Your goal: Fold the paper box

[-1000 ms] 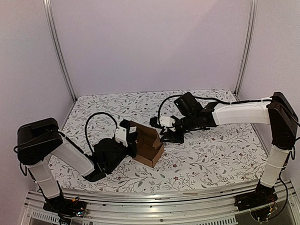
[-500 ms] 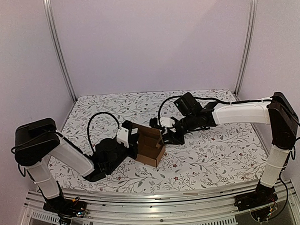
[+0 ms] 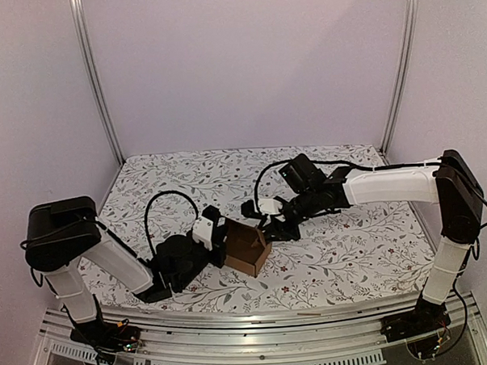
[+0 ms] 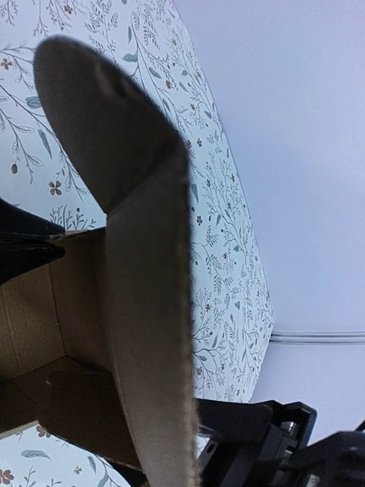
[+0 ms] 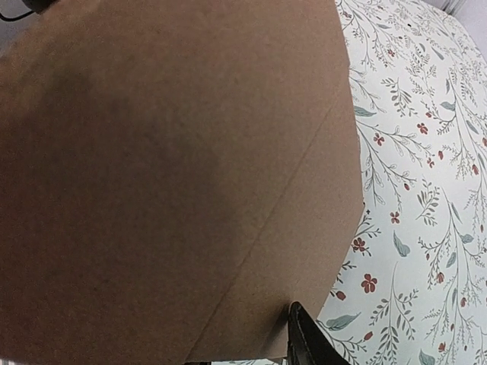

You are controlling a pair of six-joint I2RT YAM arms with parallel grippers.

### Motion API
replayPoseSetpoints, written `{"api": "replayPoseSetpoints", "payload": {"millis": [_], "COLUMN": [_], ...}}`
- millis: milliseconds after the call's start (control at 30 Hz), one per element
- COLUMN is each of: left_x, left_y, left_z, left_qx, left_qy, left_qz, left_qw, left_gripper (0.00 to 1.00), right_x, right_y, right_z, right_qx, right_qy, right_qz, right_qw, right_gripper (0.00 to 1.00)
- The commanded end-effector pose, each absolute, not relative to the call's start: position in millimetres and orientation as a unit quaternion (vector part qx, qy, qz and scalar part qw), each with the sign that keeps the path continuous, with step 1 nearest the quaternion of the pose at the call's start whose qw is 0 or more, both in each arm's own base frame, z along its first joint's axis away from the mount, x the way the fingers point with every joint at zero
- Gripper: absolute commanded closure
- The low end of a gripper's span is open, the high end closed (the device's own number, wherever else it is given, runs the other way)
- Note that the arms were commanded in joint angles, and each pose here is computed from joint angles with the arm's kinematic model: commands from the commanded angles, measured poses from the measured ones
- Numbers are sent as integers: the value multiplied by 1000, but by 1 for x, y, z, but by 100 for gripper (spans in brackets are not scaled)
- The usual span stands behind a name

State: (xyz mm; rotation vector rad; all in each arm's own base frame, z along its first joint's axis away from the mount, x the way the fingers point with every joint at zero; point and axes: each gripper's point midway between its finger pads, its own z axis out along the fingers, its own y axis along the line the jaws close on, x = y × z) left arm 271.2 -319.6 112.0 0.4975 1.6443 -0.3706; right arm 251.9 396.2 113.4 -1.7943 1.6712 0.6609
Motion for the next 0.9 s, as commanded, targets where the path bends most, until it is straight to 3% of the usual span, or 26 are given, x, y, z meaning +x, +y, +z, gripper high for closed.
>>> {"api": "replayPoseSetpoints", "payload": {"millis": [0, 433, 867], "left_x": [247, 223, 188], "left_y": [-327, -314, -291], "left_z": [70, 66, 65], "left_qx": [297, 364, 393], "left_qy": [734, 732, 739], "left_qz": [-110, -1, 74], "left_qw": [602, 576, 542], "left_gripper": [100, 97, 84], "right_x": [237, 192, 183], "right_y": [395, 388, 382], "right_z": [106, 83, 63], "right_qx": [-700, -777, -800], "right_qy": [608, 540, 531], "right_qz": [255, 256, 244], "right_qw": [274, 199, 139], "right_gripper": [65, 57, 47]}}
